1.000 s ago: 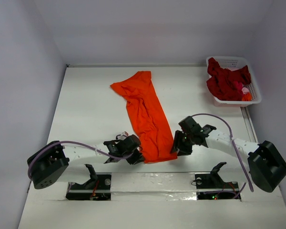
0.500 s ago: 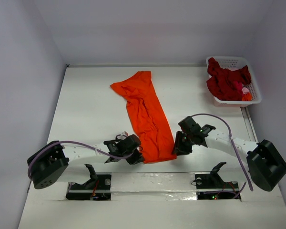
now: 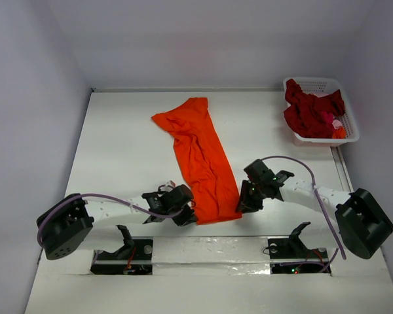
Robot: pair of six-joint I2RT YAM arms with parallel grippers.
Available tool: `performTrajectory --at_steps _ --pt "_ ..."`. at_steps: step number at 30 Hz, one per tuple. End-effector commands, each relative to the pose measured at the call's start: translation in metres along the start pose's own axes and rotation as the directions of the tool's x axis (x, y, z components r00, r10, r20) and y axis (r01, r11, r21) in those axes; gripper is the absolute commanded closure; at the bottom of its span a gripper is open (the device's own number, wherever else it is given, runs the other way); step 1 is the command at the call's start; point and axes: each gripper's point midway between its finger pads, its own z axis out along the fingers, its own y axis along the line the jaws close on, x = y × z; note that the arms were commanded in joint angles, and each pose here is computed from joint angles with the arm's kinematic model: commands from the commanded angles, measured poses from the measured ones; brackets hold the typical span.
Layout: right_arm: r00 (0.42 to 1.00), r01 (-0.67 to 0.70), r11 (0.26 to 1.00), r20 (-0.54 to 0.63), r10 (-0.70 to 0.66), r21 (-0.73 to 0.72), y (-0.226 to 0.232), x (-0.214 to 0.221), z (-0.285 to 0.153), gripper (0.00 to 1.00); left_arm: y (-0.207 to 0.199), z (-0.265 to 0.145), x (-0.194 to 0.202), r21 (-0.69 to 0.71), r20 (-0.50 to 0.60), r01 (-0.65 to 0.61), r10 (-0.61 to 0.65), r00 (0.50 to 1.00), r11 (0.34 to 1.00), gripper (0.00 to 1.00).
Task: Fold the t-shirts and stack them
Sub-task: Fold the tshirt
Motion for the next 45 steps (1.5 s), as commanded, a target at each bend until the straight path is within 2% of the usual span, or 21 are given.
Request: performTrajectory --at_steps 1,4,5,7,15,25,37,45 --pt "0.999 0.02 0.999 0.041 -0.018 -0.048 0.013 -0.012 -0.005 0.71 -0.005 -0.007 -0.004 0.004 0.027 0.017 -0.017 0.999 1.0 1.0" --pt "0.998 0.026 0.998 0.06 -0.023 -0.06 0.018 -0.015 -0.012 0.84 -0.005 -0.008 -0.005 0.003 0.03 0.018 -0.018 0.999 1.0 1.0" --pt "0.998 0.025 0.998 0.064 -0.022 -0.06 0.019 -0.016 -0.013 0.92 -0.006 -0.009 -0.005 0.002 0.034 0.018 -0.018 0.999 1.0 1.0" --pt "0.997 0.03 0.998 0.073 -0.026 -0.054 0.021 -0.018 -0.017 1.0 -0.009 -0.011 -0.005 0.009 0.033 0.02 -0.02 0.999 1.0 1.0" --pt "0.996 0.039 0.997 0.084 -0.034 -0.066 0.028 -0.022 -0.025 1.0 -0.02 -0.023 -0.006 0.03 0.04 0.032 -0.033 0.999 0.999 1.0" --pt "0.995 0.043 0.994 0.09 -0.035 -0.096 0.044 -0.027 -0.04 1.0 -0.052 -0.06 -0.015 0.113 0.081 0.045 -0.054 0.995 0.993 1.0" --pt "0.992 0.055 0.991 0.122 -0.04 -0.125 0.065 -0.038 -0.062 1.0 -0.051 -0.073 -0.021 0.095 0.113 0.055 -0.066 0.991 0.994 1.0" --pt "0.988 0.073 0.99 0.143 -0.055 -0.123 0.074 -0.05 -0.068 1.0 -0.065 -0.084 -0.031 0.085 0.156 0.031 -0.044 0.987 0.996 1.0"
